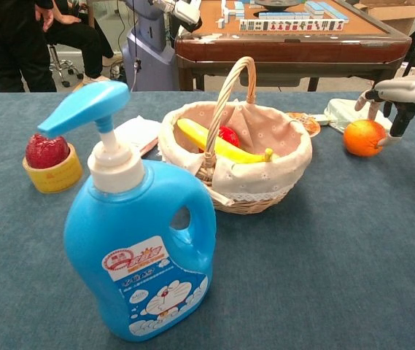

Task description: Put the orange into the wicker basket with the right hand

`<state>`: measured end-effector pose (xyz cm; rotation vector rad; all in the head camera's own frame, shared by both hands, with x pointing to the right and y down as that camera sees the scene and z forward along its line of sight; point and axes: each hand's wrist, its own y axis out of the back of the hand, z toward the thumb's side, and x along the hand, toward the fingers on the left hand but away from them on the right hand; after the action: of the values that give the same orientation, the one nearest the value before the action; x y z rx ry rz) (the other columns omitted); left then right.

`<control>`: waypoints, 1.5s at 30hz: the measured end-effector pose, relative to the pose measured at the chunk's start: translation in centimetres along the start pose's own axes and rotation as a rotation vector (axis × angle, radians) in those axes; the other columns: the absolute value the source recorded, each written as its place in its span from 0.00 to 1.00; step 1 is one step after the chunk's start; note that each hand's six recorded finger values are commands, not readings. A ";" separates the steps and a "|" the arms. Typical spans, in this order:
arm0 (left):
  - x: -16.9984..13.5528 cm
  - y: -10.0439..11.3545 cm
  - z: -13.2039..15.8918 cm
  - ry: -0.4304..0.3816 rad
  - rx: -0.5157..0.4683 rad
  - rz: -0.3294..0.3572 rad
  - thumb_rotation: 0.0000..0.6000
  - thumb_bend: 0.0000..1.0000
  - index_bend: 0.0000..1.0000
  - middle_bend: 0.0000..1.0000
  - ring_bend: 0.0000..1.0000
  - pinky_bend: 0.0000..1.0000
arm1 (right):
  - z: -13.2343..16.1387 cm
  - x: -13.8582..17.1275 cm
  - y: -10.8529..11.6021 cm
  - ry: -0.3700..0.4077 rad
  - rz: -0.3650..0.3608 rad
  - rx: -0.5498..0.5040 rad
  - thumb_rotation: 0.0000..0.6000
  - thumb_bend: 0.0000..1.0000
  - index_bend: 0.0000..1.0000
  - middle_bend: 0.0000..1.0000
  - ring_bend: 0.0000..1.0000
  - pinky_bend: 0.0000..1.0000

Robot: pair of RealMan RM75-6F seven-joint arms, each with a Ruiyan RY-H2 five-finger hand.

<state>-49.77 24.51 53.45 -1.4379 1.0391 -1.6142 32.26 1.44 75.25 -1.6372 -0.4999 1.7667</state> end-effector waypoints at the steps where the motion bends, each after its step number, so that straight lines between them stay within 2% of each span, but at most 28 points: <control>1: -0.1 0.0 -0.1 0.002 0.001 -0.001 1.00 0.33 0.09 0.03 0.00 0.07 | 0.1 -0.1 -0.1 -0.002 0.004 0.000 1.00 0.22 0.24 0.30 0.28 0.41; 7: 0.0 0.1 0.0 -0.004 -0.002 0.004 1.00 0.33 0.09 0.03 0.00 0.07 | 0.8 -0.4 -0.1 0.003 -0.002 0.001 1.00 0.35 0.35 0.37 0.35 0.46; 16: 0.3 0.2 0.3 -0.013 -0.002 0.006 1.00 0.33 0.09 0.03 0.00 0.07 | 1.3 1.6 1.8 0.070 -0.054 -0.041 1.00 0.37 0.41 0.41 0.38 0.49; 22: 0.4 0.6 0.5 -0.024 0.002 0.019 1.00 0.33 0.09 0.03 0.00 0.07 | 1.7 5.0 4.7 0.159 -0.101 -0.100 1.00 0.37 0.41 0.41 0.38 0.49; 29: 0.3 0.6 0.7 -0.032 0.011 0.014 1.00 0.33 0.09 0.03 0.00 0.07 | 3.0 10.2 8.4 0.310 -0.160 -0.234 1.00 0.37 0.41 0.41 0.38 0.49; 33: 0.3 0.6 0.9 -0.038 0.009 0.019 1.00 0.33 0.09 0.03 0.00 0.07 | 4.1 12.0 9.1 0.386 -0.190 -0.243 1.00 0.37 0.41 0.36 0.38 0.50; 38: 0.2 0.7 0.8 -0.039 0.007 0.026 1.00 0.33 0.09 0.03 0.00 0.07 | 6.0 13.0 8.6 0.456 -0.162 -0.299 1.00 0.37 0.33 0.32 0.38 0.51; 45: 0.1 0.7 0.6 -0.036 0.009 0.023 1.00 0.33 0.10 0.03 0.00 0.07 | 8.3 13.6 7.2 0.522 -0.093 -0.302 1.00 0.37 0.13 0.17 0.35 0.51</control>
<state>-49.17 24.12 52.86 -1.4389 1.0226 -1.5689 22.75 7.15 61.72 -2.1521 -0.5992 1.1664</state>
